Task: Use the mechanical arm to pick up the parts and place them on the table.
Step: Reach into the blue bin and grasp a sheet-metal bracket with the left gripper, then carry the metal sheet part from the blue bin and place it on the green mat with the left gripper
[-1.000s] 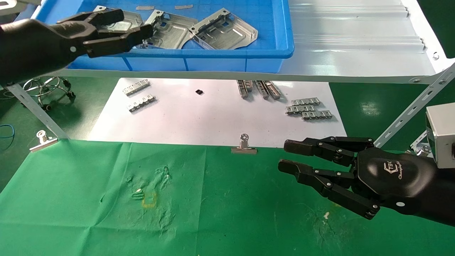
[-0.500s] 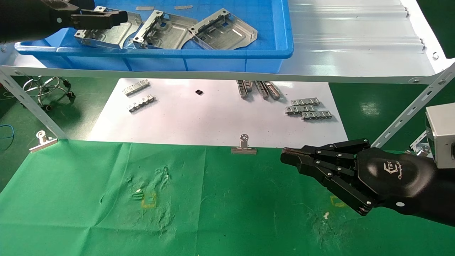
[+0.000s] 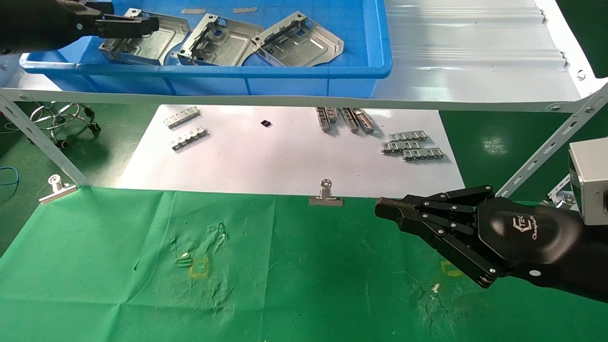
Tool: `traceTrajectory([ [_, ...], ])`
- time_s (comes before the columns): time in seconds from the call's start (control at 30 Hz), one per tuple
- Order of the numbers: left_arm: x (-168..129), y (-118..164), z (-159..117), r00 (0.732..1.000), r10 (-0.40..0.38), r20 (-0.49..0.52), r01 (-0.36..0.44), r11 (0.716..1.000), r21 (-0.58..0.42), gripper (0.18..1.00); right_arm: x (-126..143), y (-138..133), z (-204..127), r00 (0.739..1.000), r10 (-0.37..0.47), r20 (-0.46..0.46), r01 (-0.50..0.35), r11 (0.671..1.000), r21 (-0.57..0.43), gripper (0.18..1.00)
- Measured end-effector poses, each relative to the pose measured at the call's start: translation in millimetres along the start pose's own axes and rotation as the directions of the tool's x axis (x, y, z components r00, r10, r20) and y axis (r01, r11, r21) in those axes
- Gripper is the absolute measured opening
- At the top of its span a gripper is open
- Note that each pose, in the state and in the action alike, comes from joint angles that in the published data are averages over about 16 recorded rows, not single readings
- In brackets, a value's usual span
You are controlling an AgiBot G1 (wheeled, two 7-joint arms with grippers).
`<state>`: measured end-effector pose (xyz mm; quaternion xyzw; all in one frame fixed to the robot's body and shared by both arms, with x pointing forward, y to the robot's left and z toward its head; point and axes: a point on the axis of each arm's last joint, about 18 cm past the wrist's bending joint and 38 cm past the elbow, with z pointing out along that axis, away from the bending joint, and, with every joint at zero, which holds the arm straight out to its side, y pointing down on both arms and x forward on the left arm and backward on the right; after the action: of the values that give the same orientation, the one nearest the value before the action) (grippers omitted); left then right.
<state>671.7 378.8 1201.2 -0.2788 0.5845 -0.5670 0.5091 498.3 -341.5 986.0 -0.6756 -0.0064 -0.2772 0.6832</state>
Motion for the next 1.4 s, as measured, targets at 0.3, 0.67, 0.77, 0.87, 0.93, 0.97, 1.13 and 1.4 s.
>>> traceTrajectory([
  [0.3,-4.4,6.3,7.3,1.0,0.01,0.027,-0.01,1.0,-0.017,0.913,0.0,0.0,0.0,1.0,0.0,0.0,0.0,1.0,0.0,0.192],
  [0.67,-6.0,10.5,10.8,0.999,0.028,0.036,-0.027,0.999,-0.03,0.716,0.0,0.0,0.0,1.0,0.0,0.0,0.0,1.0,0.0,0.192],
  [0.77,-6.5,11.0,11.2,0.999,0.037,0.038,-0.036,0.999,-0.033,0.654,0.0,0.0,0.0,1.0,0.0,0.0,0.0,1.0,0.0,0.192],
  [0.87,-7.0,11.2,11.6,0.998,0.046,0.041,-0.044,0.998,-0.035,0.575,0.0,0.0,0.0,1.0,0.0,0.0,0.0,1.0,0.0,0.192],
  [0.93,-7.3,11.2,11.8,0.998,0.052,0.043,-0.05,0.998,-0.035,0.529,0.0,0.0,0.0,1.0,0.0,0.0,0.0,1.0,0.0,0.192],
  [0.97,-7.4,11.1,11.9,0.998,0.055,0.043,-0.053,0.998,-0.036,0.511,0.0,0.0,0.0,1.0,0.0,0.0,0.0,1.0,0.0,0.192],
  [1.13,-8.5,9.0,11.8,0.996,0.069,0.049,-0.067,0.997,-0.031,0.398,0.0,0.0,0.0,1.0,0.0,0.0,0.0,1.0,0.0,0.192],
  [1.4,-11.2,-1.5,8.4,0.995,0.084,0.055,-0.084,0.996,0.003,0.3,0.0,0.0,0.0,1.0,0.0,0.0,0.0,1.0,0.0,0.192],
])
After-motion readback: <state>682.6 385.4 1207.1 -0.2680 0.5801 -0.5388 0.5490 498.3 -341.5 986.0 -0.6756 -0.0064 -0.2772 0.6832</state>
